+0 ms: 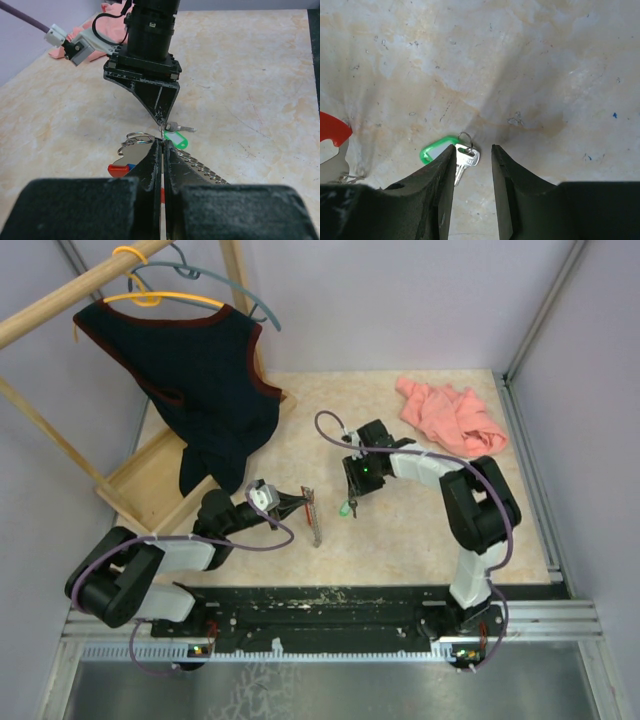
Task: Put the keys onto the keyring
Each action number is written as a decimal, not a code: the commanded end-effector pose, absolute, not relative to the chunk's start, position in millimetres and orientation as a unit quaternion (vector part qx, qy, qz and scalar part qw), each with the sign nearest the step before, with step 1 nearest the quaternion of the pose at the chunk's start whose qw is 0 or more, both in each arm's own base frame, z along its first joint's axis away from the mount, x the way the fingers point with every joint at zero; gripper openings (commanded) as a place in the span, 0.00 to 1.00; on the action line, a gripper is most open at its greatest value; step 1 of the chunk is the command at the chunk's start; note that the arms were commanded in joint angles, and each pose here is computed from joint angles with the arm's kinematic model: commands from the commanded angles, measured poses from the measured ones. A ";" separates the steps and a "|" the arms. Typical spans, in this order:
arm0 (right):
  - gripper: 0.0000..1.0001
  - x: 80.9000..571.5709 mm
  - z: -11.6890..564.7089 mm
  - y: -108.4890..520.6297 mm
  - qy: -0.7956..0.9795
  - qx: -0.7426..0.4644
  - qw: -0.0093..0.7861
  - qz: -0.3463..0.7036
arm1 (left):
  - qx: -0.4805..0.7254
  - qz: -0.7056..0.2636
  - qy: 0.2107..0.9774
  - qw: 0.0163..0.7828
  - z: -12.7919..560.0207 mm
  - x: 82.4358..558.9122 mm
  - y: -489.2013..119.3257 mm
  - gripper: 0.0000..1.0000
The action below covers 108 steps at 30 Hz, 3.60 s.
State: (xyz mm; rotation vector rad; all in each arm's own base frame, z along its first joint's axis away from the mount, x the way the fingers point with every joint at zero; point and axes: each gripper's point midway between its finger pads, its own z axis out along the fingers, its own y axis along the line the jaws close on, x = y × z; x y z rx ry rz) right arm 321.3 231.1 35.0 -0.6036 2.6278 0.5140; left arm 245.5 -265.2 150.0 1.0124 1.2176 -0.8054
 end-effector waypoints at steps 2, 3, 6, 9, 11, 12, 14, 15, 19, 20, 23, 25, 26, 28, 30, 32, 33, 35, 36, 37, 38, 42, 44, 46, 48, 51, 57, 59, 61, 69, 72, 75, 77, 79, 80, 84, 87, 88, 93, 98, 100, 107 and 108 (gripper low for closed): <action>0.36 334.4 44.5 242.8 0.938 -0.218 0.167 0.214 | 0.444 -0.347 0.513 0.648 161.5 245.5 -264.1 0.00; 0.36 335.1 41.1 242.6 0.939 -0.218 0.161 0.214 | 0.444 -0.348 0.513 0.647 161.5 245.0 -264.5 0.00; 0.35 332.5 37.9 246.8 0.936 -0.225 0.147 0.225 | 0.444 -0.347 0.513 0.648 162.0 245.3 -264.2 0.00; 0.34 328.3 34.8 246.6 0.937 -0.228 0.134 0.228 | 0.444 -0.346 0.514 0.647 161.5 245.7 -264.1 0.00; 0.32 326.3 33.6 246.0 0.937 -0.230 0.130 0.228 | 0.445 -0.347 0.513 0.647 161.9 245.8 -264.6 0.00; 0.31 325.6 33.9 246.4 0.936 -0.232 0.130 0.230 | 0.445 -0.347 0.513 0.646 161.1 245.7 -264.6 0.00; 0.28 324.1 32.9 247.9 0.934 -0.235 0.126 0.236 | 0.446 -0.348 0.513 0.646 160.9 245.6 -265.2 0.00; 0.27 323.4 31.9 248.0 0.934 -0.236 0.124 0.237 | 0.446 -0.349 0.513 0.645 160.8 245.6 -265.2 0.00; 0.24 322.9 30.7 248.9 0.933 -0.235 0.125 0.240 | 0.445 -0.349 0.513 0.646 161.2 245.3 -264.8 0.00; 0.23 322.5 31.3 249.7 0.933 -0.237 0.126 0.242 | 0.445 -0.349 0.513 0.646 161.2 245.2 -264.9 0.00; 0.21 323.9 33.8 250.4 0.931 -0.237 0.130 0.244 | 0.446 -0.350 0.513 0.644 160.4 245.1 -265.3 0.00; 0.20 325.0 35.2 250.4 0.931 -0.238 0.133 0.243 | 0.445 -0.351 0.514 0.644 160.2 245.5 -265.6 0.00; 0.20 325.3 35.1 250.3 0.931 -0.239 0.132 0.242 | 0.446 -0.351 0.514 0.644 160.3 245.6 -265.5 0.00; 0.19 326.2 34.2 249.5 0.932 -0.239 0.131 0.238 | 0.445 -0.352 0.514 0.643 160.3 245.4 -265.8 0.00; 0.18 326.6 33.0 248.8 0.933 -0.240 0.129 0.236 | 0.445 -0.351 0.514 0.643 160.1 245.3 -265.9 0.00; 0.17 326.4 31.8 249.0 0.933 -0.240 0.128 0.236 | 0.445 -0.351 0.514 0.644 160.5 245.5 -265.6 0.00; 0.16 326.5 31.5 249.1 0.933 -0.240 0.128 0.237 | 0.446 -0.351 0.514 0.644 160.2 245.5 -265.9 0.00; 0.14 326.8 31.5 250.2 0.932 -0.241 0.128 0.238 | 0.446 -0.351 0.513 0.643 160.2 245.4 -265.9 0.00; 0.12 326.6 30.9 250.9 0.932 -0.242 0.127 0.238 | 0.447 -0.351 0.513 0.643 160.3 245.6 -266.2 0.00; 0.11 327.0 31.2 250.9 0.932 -0.241 0.128 0.239 | 0.447 -0.352 0.513 0.643 159.9 245.5 -266.4 0.00; 0.09 327.3 31.9 251.1 0.931 -0.242 0.129 0.239 | 0.447 -0.352 0.513 0.643 160.0 245.5 -266.3 0.00; 0.01 327.7 39.6 252.7 0.926 -0.250 0.139 0.245 | 0.447 -0.352 0.513 0.642 160.1 245.3 -266.3 0.00; 0.00 327.8 46.1 254.2 0.921 -0.257 0.154 0.249 | 0.448 -0.352 0.513 0.642 160.4 245.1 -266.2 0.00; 0.00 329.0 55.8 255.7 0.912 -0.271 0.179 0.251 | 0.449 -0.352 0.513 0.641 160.2 244.8 -266.4 0.00; 0.00 330.0 66.6 256.6 0.900 -0.287 0.210 0.252 | 0.450 -0.353 0.513 0.641 160.2 244.7 -266.6 0.00; 0.00 330.3 89.9 260.0 0.871 -0.320 0.272 0.257 | 0.451 -0.353 0.511 0.641 161.6 244.0 -266.6 0.00; 0.00 318.7 134.8 267.0 0.790 -0.390 0.378 0.285 | 0.456 -0.360 0.506 0.638 164.5 241.1 -268.3 0.01; 0.00 312.5 145.4 269.1 0.756 -0.418 0.410 0.292 | 0.454 -0.361 0.507 0.637 165.0 241.6 -268.4 0.02; 0.00 308.1 157.6 271.6 0.717 -0.443 0.449 0.297 | 0.454 -0.362 0.507 0.637 165.7 241.1 -268.6 0.00; 0.00 272.1 190.1 279.2 0.543 -0.543 0.562 0.310 | 0.466 -0.366 0.499 0.633 165.9 235.3 -269.1 0.00; 0.00 258.7 195.7 282.5 0.484 -0.572 0.585 0.309 | 0.472 -0.370 0.497 0.627 163.9 233.4 -270.8 0.00; 0.00 252.3 198.4 285.8 0.457 -0.588 0.592 0.307 | 0.482 -0.372 0.493 0.621 160.9 231.4 -272.1 0.00; 0.00 248.1 197.5 288.9 0.444 -0.602 0.591 0.302 | 0.487 -0.373 0.489 0.621 160.9 230.0 -272.8 0.00; 0.00 244.9 194.1 291.5 0.432 -0.617 0.590 0.291 | 0.490 -0.372 0.485 0.621 161.5 229.6 -272.9 0.00; 0.00 243.4 192.7 292.9 0.430 -0.621 0.589 0.288 | 0.493 -0.371 0.483 0.621 161.4 229.1 -273.2 0.00; 0.00 236.4 193.7 298.3 0.408 -0.637 0.590 0.281 | 0.510 -0.371 0.473 0.615 159.4 226.6 -275.2 0.00; 0.00 232.4 195.1 299.7 0.392 -0.642 0.601 0.272 | 0.524 -0.371 0.461 0.612 159.3 224.7 -277.5 0.00; 0.00 231.7 195.4 300.1 0.389 -0.641 0.603 0.270 | 0.530 -0.370 0.456 0.612 158.5 223.9 -278.1 0.00; 0.00 221.8 193.5 302.6 0.370 -0.651 0.602 0.275 | 0.542 -0.367 0.444 0.612 156.8 224.1 -279.9 0.00; 0.00 218.4 190.3 305.9 0.360 -0.655 0.604 0.277 | 0.547 -0.365 0.428 0.621 160.0 222.5 -280.5 0.00; 0.00 217.1 191.6 308.8 0.355 -0.656 0.605 0.279 | 0.549 -0.364 0.420 0.624 160.8 221.4 -280.7 0.00; 0.00 214.7 194.7 311.5 0.343 -0.661 0.607 0.277 | 0.564 -0.347 0.396 0.636 160.2 220.9 -280.4 0.00; 0.00 214.2 193.3 311.3 0.342 -0.664 0.604 0.278 | 0.565 -0.345 0.393 0.638 160.5 220.5 -280.2 0.00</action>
